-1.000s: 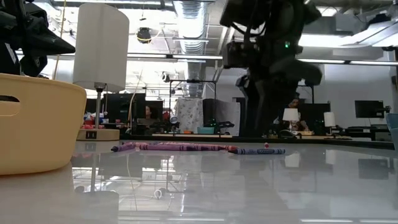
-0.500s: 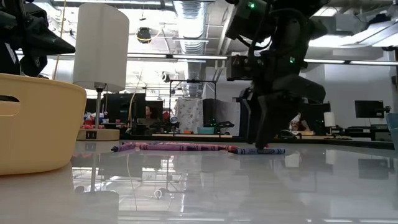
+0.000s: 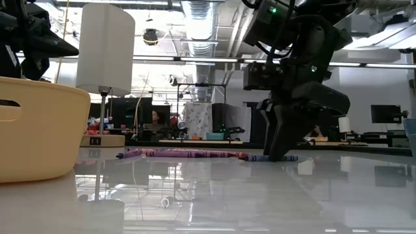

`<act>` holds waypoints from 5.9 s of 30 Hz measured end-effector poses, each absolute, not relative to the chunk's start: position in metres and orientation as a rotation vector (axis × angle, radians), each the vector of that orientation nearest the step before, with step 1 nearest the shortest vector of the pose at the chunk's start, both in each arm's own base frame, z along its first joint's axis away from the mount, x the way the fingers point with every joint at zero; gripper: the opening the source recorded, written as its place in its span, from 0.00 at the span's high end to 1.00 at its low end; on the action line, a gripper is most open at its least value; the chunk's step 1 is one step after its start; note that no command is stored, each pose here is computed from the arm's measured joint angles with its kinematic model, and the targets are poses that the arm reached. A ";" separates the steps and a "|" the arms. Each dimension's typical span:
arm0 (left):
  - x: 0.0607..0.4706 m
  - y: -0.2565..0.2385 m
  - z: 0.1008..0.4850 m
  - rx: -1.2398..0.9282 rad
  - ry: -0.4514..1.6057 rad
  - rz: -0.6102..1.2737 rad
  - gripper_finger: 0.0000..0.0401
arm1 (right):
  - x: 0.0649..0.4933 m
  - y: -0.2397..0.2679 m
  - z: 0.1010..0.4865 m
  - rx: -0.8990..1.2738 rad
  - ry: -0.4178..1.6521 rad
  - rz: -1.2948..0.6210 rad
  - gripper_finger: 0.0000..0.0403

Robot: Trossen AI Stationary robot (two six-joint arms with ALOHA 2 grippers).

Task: Sort crayons
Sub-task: Put the blue crayon into the dark blue bin, then put the purple crayon into the white bin

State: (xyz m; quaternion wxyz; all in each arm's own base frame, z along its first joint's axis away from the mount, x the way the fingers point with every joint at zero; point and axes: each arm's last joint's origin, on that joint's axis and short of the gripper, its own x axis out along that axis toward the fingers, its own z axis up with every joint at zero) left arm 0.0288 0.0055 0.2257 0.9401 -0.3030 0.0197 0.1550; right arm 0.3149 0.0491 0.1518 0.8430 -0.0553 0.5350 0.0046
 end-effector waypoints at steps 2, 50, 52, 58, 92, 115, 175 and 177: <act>0.029 0.006 0.226 -0.617 0.037 0.320 1.00 | 0.314 0.049 0.152 -0.117 1.136 0.010 0.71; 0.029 0.006 0.226 -0.617 0.041 0.316 1.00 | 0.231 0.181 0.260 -0.409 1.649 0.084 1.00; 0.029 0.006 0.226 -0.616 0.038 0.319 1.00 | 0.226 0.190 0.260 -0.430 1.629 0.115 1.00; 0.029 0.006 0.226 -0.615 0.036 0.320 1.00 | 0.220 0.203 0.252 -0.437 1.574 0.166 1.00; 0.029 0.006 0.226 -0.614 0.020 0.333 1.00 | 0.215 0.193 0.200 -0.516 1.573 0.192 0.96; 0.029 0.006 0.226 -0.615 0.023 0.331 1.00 | 0.207 0.181 0.173 -0.503 1.626 0.178 0.94; 0.029 0.006 0.226 -0.615 0.024 0.330 1.00 | 0.339 0.131 0.286 -0.222 0.920 -0.046 0.78; 0.029 0.006 0.226 -0.615 0.024 0.330 1.00 | 0.347 0.116 0.285 -0.216 0.911 -0.081 0.78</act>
